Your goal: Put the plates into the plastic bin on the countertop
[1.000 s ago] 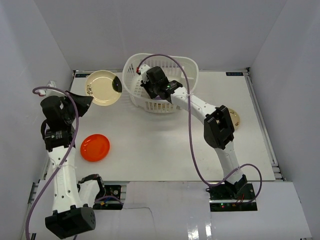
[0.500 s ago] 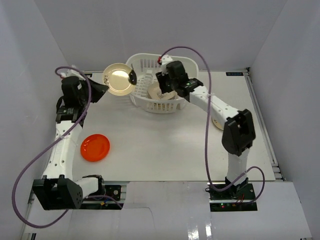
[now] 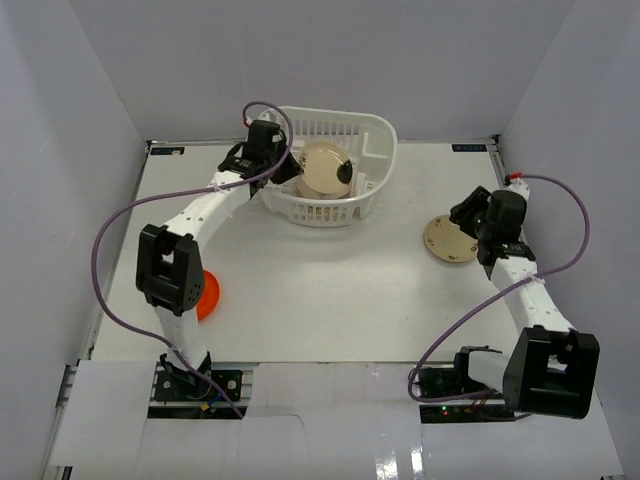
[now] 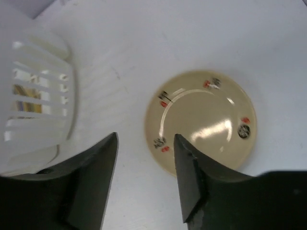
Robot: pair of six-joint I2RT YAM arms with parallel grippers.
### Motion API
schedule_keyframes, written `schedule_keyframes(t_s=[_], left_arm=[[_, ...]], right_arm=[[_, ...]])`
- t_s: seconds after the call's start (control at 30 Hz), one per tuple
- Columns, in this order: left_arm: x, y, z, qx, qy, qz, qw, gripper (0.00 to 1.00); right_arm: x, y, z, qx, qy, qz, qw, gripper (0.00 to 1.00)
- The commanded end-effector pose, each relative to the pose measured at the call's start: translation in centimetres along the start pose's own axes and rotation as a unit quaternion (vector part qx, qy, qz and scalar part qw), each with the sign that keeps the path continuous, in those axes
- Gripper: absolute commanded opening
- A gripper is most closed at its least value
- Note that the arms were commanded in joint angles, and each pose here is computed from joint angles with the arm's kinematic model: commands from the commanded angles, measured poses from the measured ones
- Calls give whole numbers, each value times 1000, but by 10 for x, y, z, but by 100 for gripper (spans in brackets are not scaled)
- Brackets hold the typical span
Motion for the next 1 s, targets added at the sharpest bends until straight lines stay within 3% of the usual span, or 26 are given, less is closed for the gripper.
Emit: schedule_keyframes(t_s=[0.0,0.03,0.1,0.17,0.23,0.27,0.3,0.4,0.43,0.53,0.7,0.77,0.8,0.83,0.9,0.93,0.97], left_arm=[[-13,-6,1,-17,7,-17,1000,0],[-18,-4,2,-18,9,-21,1000,0],[-24,-4,2,-23,10,-25,999,0],[-37,2,12,-29,27,-34,999,0],[-47,4,18,-36,43,-37,998,9],[-49,5,19,-37,46,-38,998,16],[-51,6,21,-42,50,-39,997,33],[-49,5,20,-47,48,-37,997,59],[-42,1,13,-51,39,-31,997,75],[-25,-11,-5,-61,15,-13,998,98],[43,-47,-56,-82,-67,45,993,98],[63,-47,-57,-95,-79,52,991,98],[96,-53,-66,-98,-105,66,987,98],[98,-40,-49,-104,-90,57,989,98],[121,-30,-38,-122,-94,57,986,98],[154,-29,-40,-128,-118,67,982,98],[152,-8,-14,-139,-95,47,985,98]], right_arm=[[9,-32,-7,-76,-33,14,996,58],[10,-48,3,-86,-28,34,995,71],[16,-66,3,-103,-33,47,993,78],[19,-87,11,-128,-44,85,987,80],[21,-100,12,-157,-65,94,981,80],[20,-108,27,-169,-48,99,980,80],[19,-115,34,-184,-34,101,977,80],[13,-129,58,-217,-3,102,971,76],[10,-125,60,-220,4,83,972,72],[1,-126,75,-244,37,72,966,64],[-12,-123,87,-290,50,42,955,54],[-17,-125,91,-303,54,39,951,47],[-22,-125,87,-307,48,38,950,44],[-24,-127,87,-309,46,43,949,35],[-28,-130,89,-315,42,45,947,28],[-28,-128,87,-324,33,37,945,17],[-28,-126,84,-327,27,30,944,12]])
Point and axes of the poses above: each gripper's point midway between its finger pads, its own x axis back along the fingers, its own y axis along the line the jaws close on, z = x × y, the point moved 3 cm from there along x, back along the fingers, and after that the axes turned 7 degrees about -x, right-handed, at the moved point
